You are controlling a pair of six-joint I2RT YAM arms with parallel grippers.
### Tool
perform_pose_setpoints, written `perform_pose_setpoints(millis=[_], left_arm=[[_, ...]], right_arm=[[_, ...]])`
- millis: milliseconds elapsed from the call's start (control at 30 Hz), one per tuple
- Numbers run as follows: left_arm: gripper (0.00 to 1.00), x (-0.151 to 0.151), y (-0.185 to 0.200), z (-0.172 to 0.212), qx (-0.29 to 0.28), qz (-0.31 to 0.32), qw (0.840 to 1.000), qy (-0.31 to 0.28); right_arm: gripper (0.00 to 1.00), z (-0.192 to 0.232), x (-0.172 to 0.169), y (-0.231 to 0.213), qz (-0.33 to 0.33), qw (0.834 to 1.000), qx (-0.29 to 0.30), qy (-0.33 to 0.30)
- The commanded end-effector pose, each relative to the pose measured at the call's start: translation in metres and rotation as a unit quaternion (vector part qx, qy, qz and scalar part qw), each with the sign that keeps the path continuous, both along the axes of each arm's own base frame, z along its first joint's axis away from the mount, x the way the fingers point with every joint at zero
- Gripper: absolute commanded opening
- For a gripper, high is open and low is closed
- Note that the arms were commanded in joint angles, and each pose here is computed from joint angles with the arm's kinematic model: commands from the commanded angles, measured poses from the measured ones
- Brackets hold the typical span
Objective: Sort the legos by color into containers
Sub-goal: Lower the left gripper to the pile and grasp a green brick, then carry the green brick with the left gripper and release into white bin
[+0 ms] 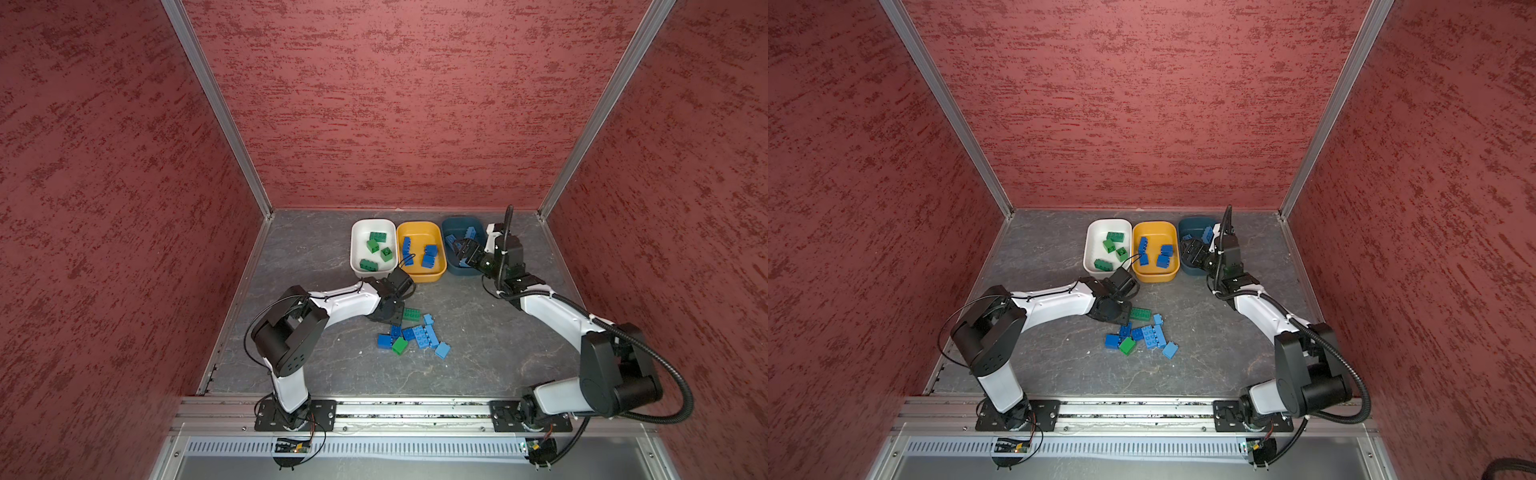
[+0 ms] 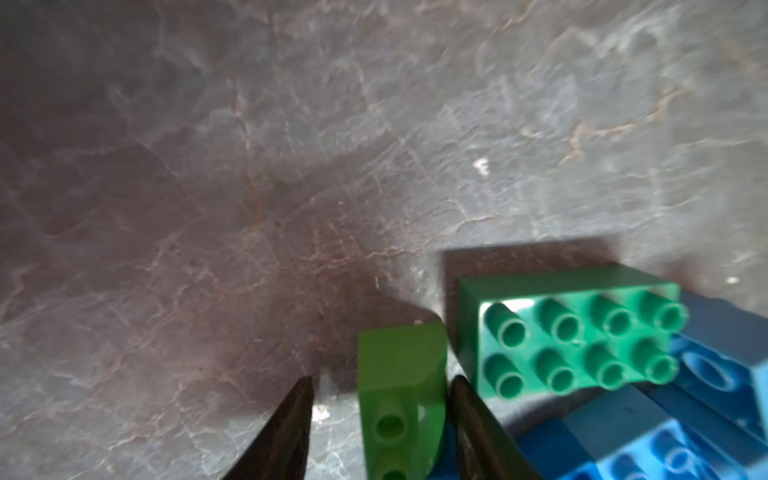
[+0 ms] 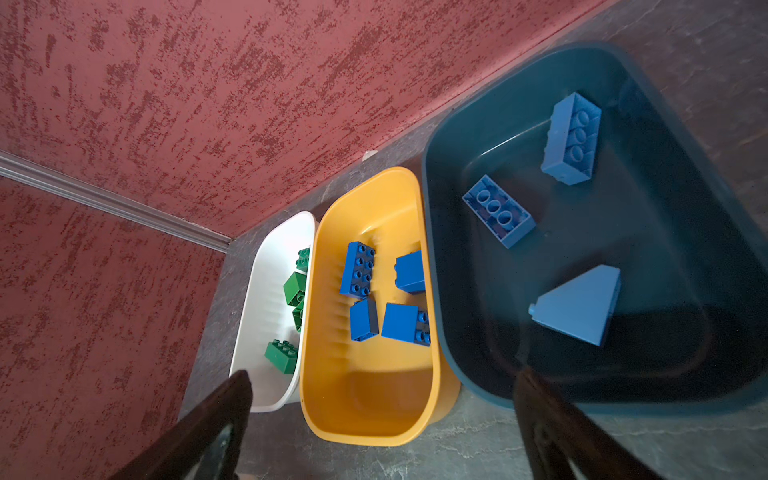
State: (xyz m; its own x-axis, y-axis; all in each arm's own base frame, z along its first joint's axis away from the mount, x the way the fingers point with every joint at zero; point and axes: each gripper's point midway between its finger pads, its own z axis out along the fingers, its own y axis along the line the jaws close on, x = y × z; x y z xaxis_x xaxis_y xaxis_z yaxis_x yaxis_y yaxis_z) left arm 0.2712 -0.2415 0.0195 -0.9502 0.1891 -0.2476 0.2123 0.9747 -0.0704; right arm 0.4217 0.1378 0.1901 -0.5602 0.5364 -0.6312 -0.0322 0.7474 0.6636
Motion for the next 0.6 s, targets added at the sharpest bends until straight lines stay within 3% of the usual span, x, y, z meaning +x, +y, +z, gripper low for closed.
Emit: perform_pose_setpoints(millis=[0,133,333,567], left_arm=[[0.52,0.001,0.001,-0.007,0.018,-0.004,1.0,0.004],[0.5,-0.001,-0.001,-0.013,0.034,-0.013,0.999,0.006],[0.38,-0.001,-0.002,-0.013,0.037,-0.015,0.999,0.002],[0.33,0.013,-0.001,0.025,0.008,0.001,0.998,-0.055]], right_arm=[[0.99,0.013,0.008,0.001,-0.007,1.0,0.0,-0.016],[0.99,0.013,0.009,0.003,-0.005,1.0,0.0,-0.014],[0.99,0.012,0.009,0.003,-0.004,1.0,-0.002,-0.014],[0.99,0.015,0.007,0.006,0.003,1.0,-0.007,-0.021]])
